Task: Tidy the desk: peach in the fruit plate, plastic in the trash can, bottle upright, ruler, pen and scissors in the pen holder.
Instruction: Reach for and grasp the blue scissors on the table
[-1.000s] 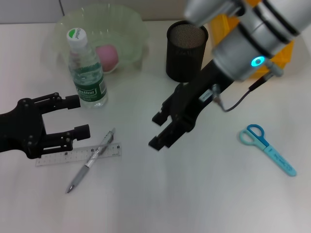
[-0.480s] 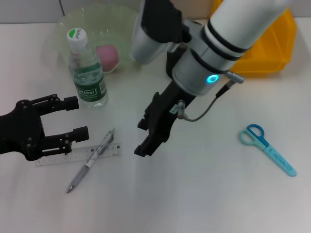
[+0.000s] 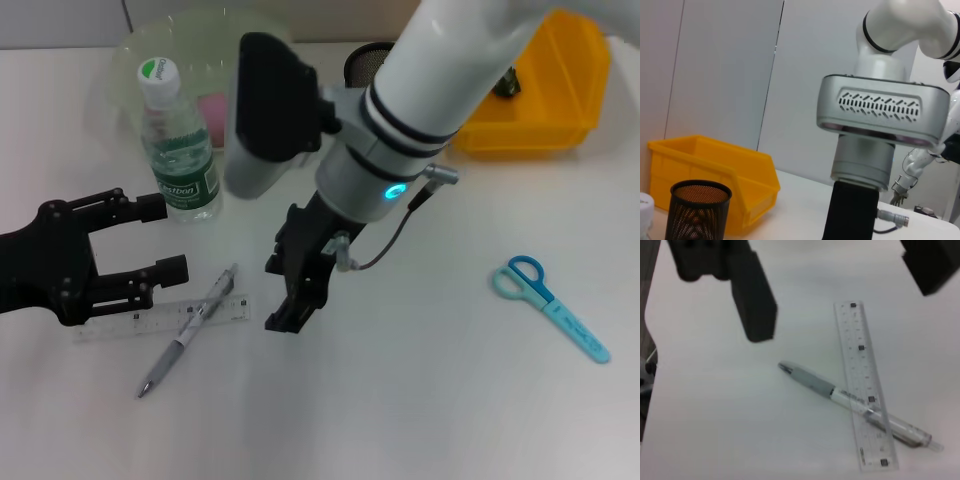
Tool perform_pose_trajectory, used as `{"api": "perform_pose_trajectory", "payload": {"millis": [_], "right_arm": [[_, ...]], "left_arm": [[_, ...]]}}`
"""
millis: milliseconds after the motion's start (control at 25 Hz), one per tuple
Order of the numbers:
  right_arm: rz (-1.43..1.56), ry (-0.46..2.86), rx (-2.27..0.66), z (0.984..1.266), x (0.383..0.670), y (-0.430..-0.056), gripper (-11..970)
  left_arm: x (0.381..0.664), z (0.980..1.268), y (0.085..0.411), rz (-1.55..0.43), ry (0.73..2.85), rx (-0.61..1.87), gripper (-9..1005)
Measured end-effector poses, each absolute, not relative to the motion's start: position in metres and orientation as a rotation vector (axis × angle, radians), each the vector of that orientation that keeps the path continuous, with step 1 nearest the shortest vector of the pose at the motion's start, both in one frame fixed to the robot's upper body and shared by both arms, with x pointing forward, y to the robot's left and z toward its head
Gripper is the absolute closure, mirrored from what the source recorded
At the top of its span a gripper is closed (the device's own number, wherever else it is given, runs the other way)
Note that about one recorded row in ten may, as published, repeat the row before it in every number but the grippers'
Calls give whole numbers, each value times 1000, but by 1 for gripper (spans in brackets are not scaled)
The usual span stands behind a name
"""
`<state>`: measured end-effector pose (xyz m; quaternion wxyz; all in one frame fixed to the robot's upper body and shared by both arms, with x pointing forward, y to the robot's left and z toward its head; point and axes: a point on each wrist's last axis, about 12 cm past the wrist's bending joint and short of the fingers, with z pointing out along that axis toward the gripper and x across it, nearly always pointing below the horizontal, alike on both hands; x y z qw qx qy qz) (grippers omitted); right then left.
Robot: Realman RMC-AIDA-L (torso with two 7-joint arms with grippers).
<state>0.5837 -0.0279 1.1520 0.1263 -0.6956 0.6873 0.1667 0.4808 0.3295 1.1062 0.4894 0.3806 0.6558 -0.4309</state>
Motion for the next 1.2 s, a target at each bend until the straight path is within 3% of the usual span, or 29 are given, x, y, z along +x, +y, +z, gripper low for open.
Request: {"api": "perform_pose_trajectory", "payload": {"millis": [1200], "right_arm": [[538, 1880, -1948, 1158, 583, -10, 261]], "left_arm": [[483, 1111, 331, -1016, 1565, 891, 209]]}}
